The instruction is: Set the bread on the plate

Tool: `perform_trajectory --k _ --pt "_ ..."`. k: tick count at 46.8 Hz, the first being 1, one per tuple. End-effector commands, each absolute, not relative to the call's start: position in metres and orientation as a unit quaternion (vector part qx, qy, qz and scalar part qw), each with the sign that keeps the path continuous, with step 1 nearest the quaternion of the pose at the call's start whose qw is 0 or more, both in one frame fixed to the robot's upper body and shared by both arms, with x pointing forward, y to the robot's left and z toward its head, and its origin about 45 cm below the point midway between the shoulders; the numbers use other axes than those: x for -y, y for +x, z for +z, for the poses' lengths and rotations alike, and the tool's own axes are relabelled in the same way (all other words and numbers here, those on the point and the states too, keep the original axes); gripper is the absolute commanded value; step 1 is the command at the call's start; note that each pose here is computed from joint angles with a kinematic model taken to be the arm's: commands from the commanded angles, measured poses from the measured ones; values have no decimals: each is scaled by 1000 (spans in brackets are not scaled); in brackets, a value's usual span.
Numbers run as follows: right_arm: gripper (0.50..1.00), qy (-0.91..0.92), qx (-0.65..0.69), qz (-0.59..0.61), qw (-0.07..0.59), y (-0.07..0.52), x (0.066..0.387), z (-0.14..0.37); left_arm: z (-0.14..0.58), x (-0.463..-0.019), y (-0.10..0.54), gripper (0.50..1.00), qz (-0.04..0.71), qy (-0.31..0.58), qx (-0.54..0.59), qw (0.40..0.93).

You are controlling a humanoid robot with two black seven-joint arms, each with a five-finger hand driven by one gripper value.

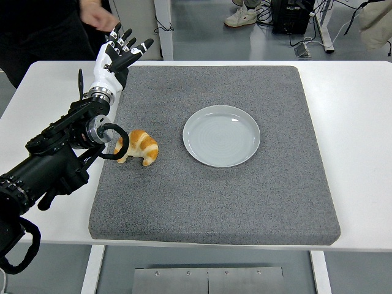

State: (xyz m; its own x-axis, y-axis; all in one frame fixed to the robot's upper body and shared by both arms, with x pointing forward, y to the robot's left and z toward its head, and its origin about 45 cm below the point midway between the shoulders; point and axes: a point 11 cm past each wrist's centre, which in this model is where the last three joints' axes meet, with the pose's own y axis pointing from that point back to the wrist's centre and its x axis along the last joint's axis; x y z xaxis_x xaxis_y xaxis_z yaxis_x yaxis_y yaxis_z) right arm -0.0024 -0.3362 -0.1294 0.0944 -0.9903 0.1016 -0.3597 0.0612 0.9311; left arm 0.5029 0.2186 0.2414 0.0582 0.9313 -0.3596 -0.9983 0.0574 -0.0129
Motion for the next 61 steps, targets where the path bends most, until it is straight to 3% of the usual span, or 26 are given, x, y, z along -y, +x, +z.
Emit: perform_trajectory --k 1,27,37,61 --pt "1000 588 574 -352 449 -2 336 -129 242 -218 503 966 674 -131 -128 716" --pt "1000 588 574 -351 448 -2 336 -129 241 -215 502 966 670 -131 -131 719" --pt "1000 588 574 -351 448 -2 336 -129 245 -208 501 966 631 -154 -141 747" --pt "1000 589 575 -352 447 -1 336 -129 240 -215 502 965 661 -139 -144 723"
